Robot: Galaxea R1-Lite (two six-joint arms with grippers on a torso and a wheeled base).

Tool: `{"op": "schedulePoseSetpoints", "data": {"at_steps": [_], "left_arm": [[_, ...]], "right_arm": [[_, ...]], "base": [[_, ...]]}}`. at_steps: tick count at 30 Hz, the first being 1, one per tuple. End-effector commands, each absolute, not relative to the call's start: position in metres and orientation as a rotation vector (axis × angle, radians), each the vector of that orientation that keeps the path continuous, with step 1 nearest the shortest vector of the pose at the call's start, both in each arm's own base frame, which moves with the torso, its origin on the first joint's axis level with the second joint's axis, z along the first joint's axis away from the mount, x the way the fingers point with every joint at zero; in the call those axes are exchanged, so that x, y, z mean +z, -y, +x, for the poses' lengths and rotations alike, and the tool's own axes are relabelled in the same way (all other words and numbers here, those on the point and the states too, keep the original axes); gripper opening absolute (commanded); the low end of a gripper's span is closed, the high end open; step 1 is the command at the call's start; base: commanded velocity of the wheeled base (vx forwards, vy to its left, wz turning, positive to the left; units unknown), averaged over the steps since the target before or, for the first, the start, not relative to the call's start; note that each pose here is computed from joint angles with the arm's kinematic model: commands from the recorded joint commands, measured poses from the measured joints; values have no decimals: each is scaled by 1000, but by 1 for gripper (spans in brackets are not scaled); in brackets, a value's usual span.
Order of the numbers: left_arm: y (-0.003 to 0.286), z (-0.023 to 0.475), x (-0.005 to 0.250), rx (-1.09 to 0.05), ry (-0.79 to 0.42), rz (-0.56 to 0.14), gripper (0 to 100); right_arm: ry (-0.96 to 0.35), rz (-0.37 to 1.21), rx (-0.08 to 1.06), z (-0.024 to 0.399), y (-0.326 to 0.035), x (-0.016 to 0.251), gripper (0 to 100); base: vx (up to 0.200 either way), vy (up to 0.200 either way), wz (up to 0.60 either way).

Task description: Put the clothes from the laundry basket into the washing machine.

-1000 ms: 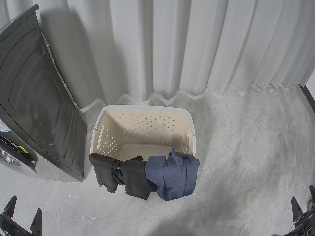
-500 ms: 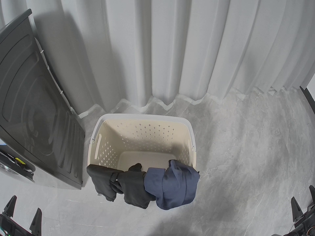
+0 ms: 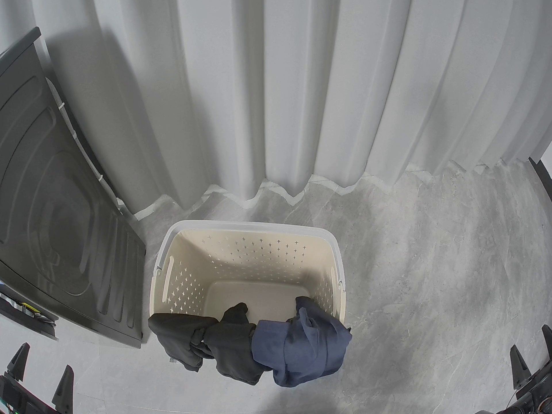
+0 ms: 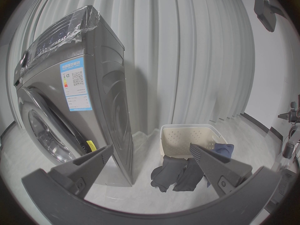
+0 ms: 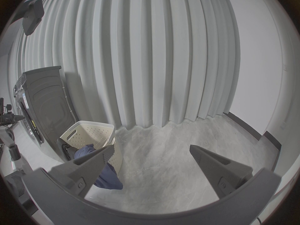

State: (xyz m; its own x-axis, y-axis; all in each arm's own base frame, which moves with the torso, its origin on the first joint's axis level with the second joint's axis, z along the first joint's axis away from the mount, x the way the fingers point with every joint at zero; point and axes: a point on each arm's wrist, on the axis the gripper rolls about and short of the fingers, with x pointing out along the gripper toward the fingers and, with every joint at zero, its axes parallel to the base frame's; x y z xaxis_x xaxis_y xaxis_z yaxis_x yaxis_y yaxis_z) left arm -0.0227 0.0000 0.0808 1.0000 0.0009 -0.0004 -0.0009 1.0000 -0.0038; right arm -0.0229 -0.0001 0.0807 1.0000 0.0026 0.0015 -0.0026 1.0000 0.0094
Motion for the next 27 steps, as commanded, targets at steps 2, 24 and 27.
{"op": "schedulePoseSetpoints", "data": {"at_steps": [2, 24, 27], "left_arm": [[0, -23, 76, 2, -3, -5, 100], [0, -23, 76, 2, -3, -3, 100], [0, -23, 76, 2, -3, -3, 100]], "right_arm": [[0, 9, 3, -23, 0, 75, 100], [0, 9, 3, -23, 0, 75, 100], [0, 9, 3, -23, 0, 75, 100]], "base": [[200, 0, 0], [73, 0, 0], [133, 0, 0]]}}
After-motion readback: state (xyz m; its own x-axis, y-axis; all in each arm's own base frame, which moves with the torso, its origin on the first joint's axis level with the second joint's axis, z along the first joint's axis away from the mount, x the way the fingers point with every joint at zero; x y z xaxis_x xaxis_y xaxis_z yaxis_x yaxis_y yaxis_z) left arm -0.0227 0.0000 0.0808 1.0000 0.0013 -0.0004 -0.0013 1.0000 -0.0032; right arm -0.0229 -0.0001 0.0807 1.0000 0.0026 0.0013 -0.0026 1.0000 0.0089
